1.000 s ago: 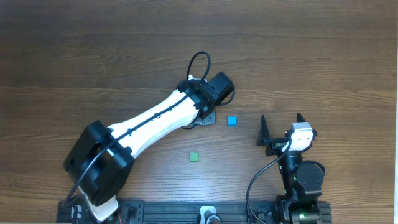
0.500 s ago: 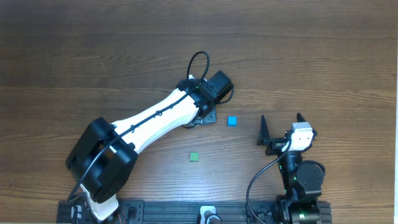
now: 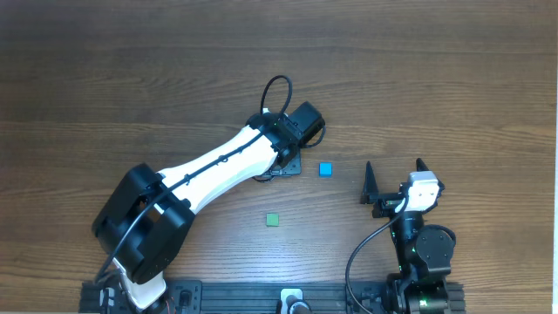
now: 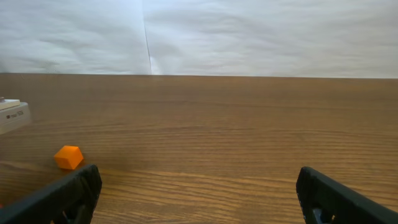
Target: Stack Cubes
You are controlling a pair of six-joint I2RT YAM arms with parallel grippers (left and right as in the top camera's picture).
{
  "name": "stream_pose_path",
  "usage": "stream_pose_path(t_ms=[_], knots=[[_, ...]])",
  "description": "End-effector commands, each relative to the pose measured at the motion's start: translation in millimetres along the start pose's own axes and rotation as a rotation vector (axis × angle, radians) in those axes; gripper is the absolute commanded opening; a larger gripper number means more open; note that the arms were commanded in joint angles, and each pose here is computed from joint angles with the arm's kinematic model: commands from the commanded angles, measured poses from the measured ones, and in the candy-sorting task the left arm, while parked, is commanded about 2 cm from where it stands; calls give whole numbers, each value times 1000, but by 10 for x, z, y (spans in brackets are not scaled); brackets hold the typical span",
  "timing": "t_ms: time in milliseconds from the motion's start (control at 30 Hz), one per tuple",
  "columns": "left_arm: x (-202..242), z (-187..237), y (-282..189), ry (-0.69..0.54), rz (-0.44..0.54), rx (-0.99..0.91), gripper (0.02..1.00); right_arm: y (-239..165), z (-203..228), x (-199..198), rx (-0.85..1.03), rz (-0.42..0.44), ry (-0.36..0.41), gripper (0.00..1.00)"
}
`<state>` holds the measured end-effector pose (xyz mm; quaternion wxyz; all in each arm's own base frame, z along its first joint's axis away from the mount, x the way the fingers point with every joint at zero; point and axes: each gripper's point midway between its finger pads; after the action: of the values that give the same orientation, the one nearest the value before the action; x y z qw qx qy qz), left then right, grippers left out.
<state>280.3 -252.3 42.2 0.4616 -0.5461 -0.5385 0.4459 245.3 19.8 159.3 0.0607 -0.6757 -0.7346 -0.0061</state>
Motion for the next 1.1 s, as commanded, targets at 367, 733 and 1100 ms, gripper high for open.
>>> stream_pose_path(t_ms=[367, 733, 1100], knots=[[72, 48, 177, 2, -28, 42, 62, 3, 24, -5, 1, -1, 2, 993], [78, 63, 220, 3, -36, 51, 73, 3, 24, -5, 1, -1, 2, 993], [72, 60, 221, 2, -34, 50, 474, 3, 23, -5, 1, -2, 2, 993]])
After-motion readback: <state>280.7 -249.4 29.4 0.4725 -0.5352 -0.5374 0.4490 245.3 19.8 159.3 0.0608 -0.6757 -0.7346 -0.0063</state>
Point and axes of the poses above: each gripper's point midway between its finger pads, its own y axis out along the fingers, its own x axis along the line the jaws close on, z = x × y, and after that the axes turned 4 degrees about y, right-handed
